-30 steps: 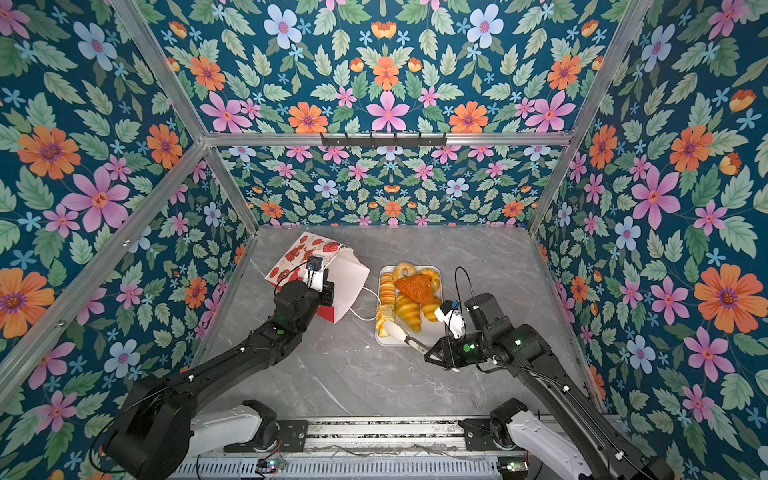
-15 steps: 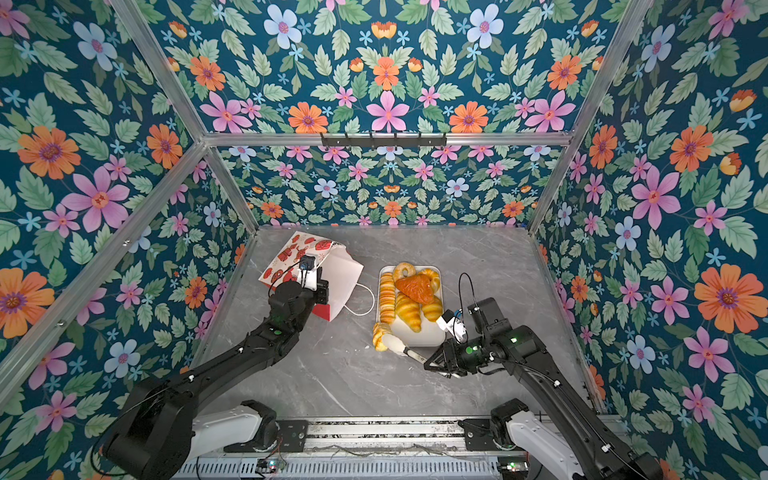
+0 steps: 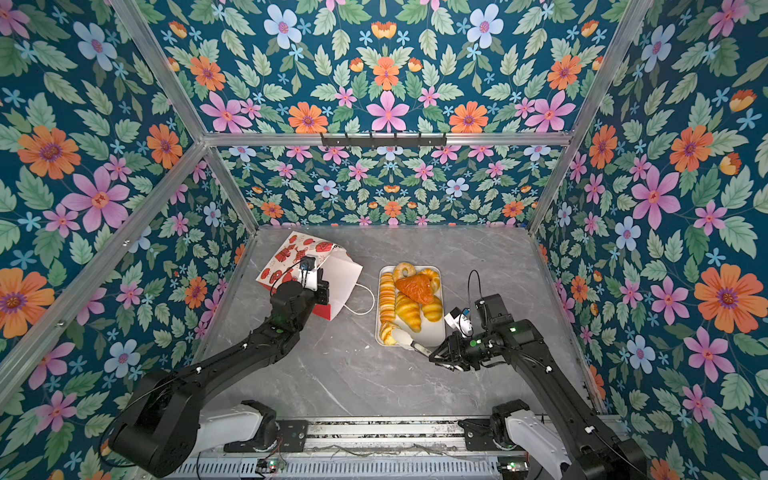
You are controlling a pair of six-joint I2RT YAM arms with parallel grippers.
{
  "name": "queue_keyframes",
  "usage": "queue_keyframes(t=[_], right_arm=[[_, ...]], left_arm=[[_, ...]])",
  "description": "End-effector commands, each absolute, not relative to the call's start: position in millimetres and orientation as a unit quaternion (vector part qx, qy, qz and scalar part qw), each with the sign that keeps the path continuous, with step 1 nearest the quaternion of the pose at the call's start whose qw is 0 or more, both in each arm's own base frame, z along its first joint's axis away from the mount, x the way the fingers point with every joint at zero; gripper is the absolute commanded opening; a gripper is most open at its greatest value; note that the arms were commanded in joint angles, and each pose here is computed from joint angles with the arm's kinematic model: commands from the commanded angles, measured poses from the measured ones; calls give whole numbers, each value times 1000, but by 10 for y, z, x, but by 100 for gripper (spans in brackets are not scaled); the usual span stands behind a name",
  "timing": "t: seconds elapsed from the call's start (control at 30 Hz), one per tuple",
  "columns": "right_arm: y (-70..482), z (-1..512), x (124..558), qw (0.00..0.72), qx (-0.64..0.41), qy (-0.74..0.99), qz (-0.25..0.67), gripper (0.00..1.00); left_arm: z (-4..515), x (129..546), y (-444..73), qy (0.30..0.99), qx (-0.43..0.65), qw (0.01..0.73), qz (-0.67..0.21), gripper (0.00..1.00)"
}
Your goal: Take the fake bread out of the paper bag
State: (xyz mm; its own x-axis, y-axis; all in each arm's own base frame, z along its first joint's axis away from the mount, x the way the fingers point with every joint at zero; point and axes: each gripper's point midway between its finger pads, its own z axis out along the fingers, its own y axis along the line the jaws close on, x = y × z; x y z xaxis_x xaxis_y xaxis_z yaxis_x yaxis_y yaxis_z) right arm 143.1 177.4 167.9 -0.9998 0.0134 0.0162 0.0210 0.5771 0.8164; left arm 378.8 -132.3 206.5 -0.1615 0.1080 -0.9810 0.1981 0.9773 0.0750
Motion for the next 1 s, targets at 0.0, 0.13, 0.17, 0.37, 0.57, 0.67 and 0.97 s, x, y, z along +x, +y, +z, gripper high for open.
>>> queue_keyframes(t=[0.0,0.13,0.17,0.37,0.57,0.67,0.97], right_arm=[[1633,1568,1456,3,-35,-913,-405,25],[1576,1563,1442,7,-47,-921,-386,29],[1552,1549,1432,9,-51,-924,-378,30],[1468,1492,1395,17,-69,-933,-353,33],[1403,1520,1421,3,-76,-940,-333,34],[1367,1535,1428,-3,-77,-944,-322,34],[1233,1787,1605,-77,-76,-951,-289,34]], left_arm=[[2154,3815,-1337,750,93,653,-48,0],[2138,3826,-1329,751,92,652,-49,0],[2133,3828,-1323,751,91,652,-49,0],[2102,3831,-1315,751,88,652,-54,0],[2067,3839,-1310,751,86,652,-59,0],[2044,3843,-1305,752,86,651,-60,0],[2036,3840,-1268,752,81,652,-61,0]])
